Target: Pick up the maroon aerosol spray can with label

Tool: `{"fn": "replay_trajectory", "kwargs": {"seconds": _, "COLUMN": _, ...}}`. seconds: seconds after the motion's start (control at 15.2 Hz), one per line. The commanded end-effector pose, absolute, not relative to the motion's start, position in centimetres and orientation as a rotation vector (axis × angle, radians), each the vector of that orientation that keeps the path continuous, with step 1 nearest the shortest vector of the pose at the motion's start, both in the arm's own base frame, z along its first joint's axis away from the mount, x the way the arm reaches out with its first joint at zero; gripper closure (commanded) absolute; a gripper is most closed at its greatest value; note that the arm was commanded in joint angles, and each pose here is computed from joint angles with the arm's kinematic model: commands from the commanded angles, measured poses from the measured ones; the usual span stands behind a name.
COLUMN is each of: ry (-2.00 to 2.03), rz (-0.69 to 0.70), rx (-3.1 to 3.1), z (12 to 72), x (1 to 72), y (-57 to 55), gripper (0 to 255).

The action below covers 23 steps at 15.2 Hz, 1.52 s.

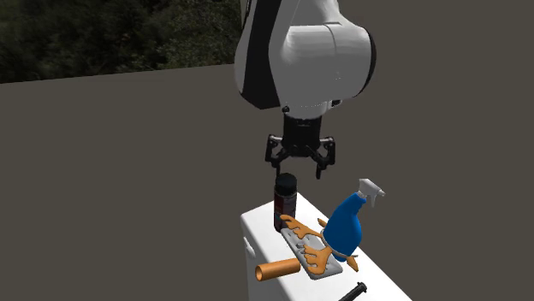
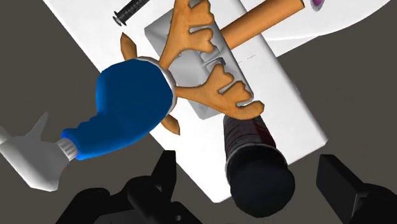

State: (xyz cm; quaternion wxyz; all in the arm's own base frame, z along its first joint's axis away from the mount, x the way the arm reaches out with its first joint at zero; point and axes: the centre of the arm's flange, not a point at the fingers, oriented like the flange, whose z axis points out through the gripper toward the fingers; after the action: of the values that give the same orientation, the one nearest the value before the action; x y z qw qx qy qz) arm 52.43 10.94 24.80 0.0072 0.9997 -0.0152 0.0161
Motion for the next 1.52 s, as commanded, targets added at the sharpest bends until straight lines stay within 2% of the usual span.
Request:
{"fn": "replay_trajectory", "kwargs": {"seconds": 0.0, "ry": -0.038, "rz": 0.072, "rx": 3.124, "z": 22.7, "x": 54.0, "y": 12.0, "gripper": 0}}
{"fn": "replay_trajectory", "kwargs": {"seconds": 0.26, "ry": -0.023, "rz": 0.108, "rx": 3.117, "z": 19.6, "x": 56.8, "y": 13.5, "gripper": 0}}
{"fn": "replay_trajectory", "kwargs": {"seconds": 0.86, "ry": -0.023, "rz": 0.108, "rx": 3.117, "z": 15.6, "x": 56.8, "y": 13.5, "gripper": 0}}
{"fn": "replay_trajectory", "kwargs": {"seconds": 0.92, "ry": -0.023, "rz": 0.108, "rx": 3.117, "z": 15.6, "x": 56.7, "y": 13.5, "gripper": 255}}
{"fn": "replay_trajectory", "kwargs": {"seconds": 1.45, "ry": -0.023, "rz": 0.108, "rx": 3.117, "z": 15.5, "x": 56.7, "y": 13.5, "gripper": 255}}
